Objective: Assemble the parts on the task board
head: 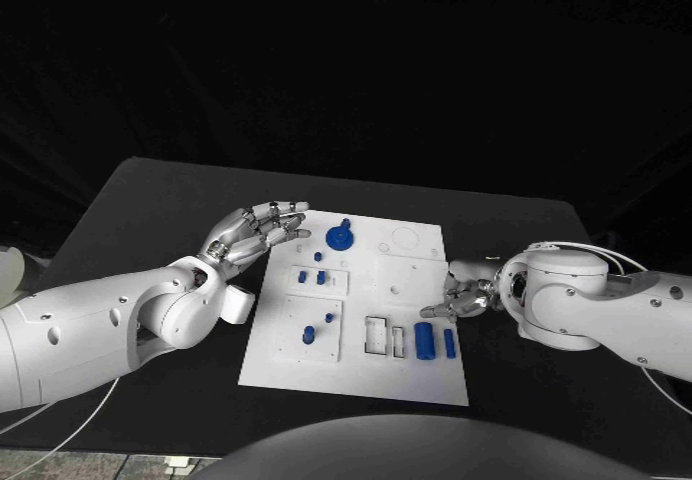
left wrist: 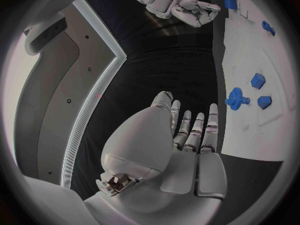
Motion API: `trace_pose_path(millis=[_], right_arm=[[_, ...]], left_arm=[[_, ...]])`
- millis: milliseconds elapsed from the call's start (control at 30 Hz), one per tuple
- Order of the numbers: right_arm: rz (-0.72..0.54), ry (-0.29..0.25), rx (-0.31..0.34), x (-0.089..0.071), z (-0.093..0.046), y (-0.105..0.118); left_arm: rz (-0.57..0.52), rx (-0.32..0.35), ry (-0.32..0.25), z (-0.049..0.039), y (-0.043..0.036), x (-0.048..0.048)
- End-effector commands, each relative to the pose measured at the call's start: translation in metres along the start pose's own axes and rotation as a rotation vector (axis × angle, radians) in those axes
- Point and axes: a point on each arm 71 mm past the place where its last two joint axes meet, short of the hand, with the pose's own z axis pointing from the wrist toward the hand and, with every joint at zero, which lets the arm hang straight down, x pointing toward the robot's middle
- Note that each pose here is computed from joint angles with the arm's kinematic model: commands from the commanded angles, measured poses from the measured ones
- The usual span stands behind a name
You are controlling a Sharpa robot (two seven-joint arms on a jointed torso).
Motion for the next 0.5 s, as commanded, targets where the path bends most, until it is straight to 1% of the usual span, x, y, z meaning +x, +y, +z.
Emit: trace_pose_path(millis=[33, 133, 300, 500], right_arm=[[-0.011, -0.070, -0.001, -0.002, -0.003, 0.003], [-0.003, -0.071, -0.005, 0.000, -0.004, 0.003], [0.015, -0.065, -0.005, 0.008, -0.005, 0.003], [0.034, -0.057, 0.000, 0.018, -0.007, 0.004]], left_arm=[[-0.009, -0.003, 0.022, 0.0000, 0.0003, 0.0024], [-0.010, -0.010, 0.024, -0.0001, 0.0008, 0.0024], [-0.011, -0.020, 0.026, 0.0003, 0.0019, 0.0024], [-0.015, -0.031, 0.025, -0.0014, 0.0058, 0.0024]])
